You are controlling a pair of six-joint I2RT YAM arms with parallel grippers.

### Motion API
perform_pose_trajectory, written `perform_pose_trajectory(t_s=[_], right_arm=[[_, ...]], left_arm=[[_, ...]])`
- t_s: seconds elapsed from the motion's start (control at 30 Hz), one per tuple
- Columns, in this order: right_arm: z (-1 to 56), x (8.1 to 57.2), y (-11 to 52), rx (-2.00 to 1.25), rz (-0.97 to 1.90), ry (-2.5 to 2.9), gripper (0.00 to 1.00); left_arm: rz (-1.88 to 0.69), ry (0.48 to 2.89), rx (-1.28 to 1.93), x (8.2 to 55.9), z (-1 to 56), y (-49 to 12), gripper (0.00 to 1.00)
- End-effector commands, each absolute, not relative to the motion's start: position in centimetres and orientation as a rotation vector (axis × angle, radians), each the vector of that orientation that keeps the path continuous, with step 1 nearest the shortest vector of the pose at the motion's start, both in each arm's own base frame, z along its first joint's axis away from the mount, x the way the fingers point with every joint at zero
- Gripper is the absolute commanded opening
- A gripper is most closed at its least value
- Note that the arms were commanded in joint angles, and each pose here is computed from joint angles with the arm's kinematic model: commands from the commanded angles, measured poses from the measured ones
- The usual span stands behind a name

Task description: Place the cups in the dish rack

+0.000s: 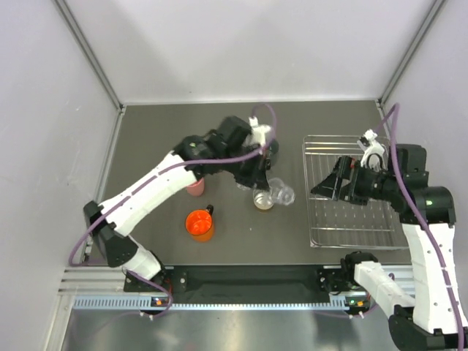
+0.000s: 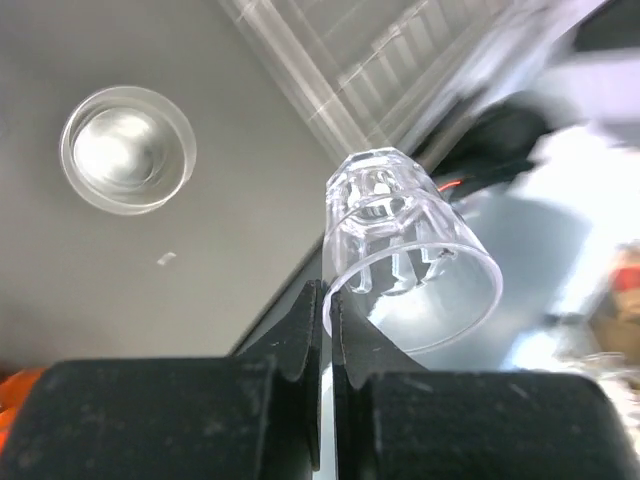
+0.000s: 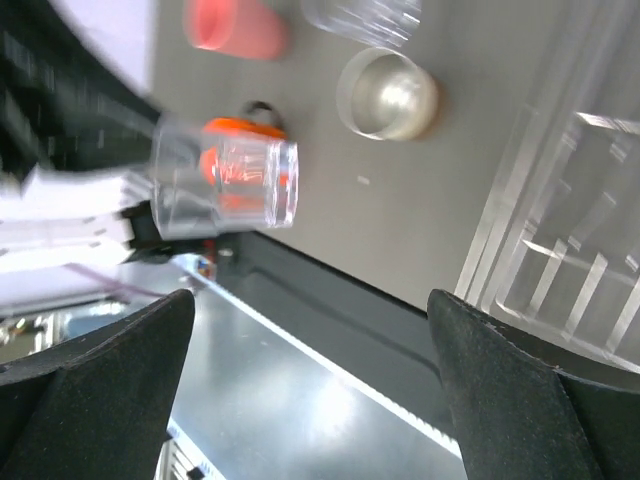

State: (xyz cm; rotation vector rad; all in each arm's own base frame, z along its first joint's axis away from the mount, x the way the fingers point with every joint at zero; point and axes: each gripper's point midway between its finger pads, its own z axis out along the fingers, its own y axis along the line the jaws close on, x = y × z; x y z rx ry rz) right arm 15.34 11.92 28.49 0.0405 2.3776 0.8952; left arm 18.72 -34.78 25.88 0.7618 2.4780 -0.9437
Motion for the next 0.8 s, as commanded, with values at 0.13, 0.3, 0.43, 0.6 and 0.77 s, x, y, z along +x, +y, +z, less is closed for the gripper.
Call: perform_pose_trajectory(t_s=[0.13, 0.3, 0.43, 0.6, 0.77], right_arm=[[39.1, 15.0, 15.7, -0.224, 1.212, 1.979, 1.0], [45.5, 15.2, 17.3, -0.248, 1.429, 1.7, 1.0], [47.2, 16.0, 17.7, -0.23, 1.529, 1.613, 1.0], [49.0, 16.1, 18.0, -0.259, 1.581, 1.57, 0.98], [50.4, 15.7, 18.2, -0.295, 1.612, 1.535, 0.96]], left_arm=[[-1.775, 1.835, 0.609, 19.3, 43.2, -34.6, 0.0], [-2.044, 1.622, 0.541, 18.7, 47.7, -33.6, 0.0], [-2.16, 1.47, 0.589, 17.5, 50.4, -33.1, 0.0], [-2.201, 1.457, 0.606, 17.4, 50.8, -33.2, 0.0], [-2.205, 1.486, 0.594, 17.6, 50.2, -33.4, 0.0]])
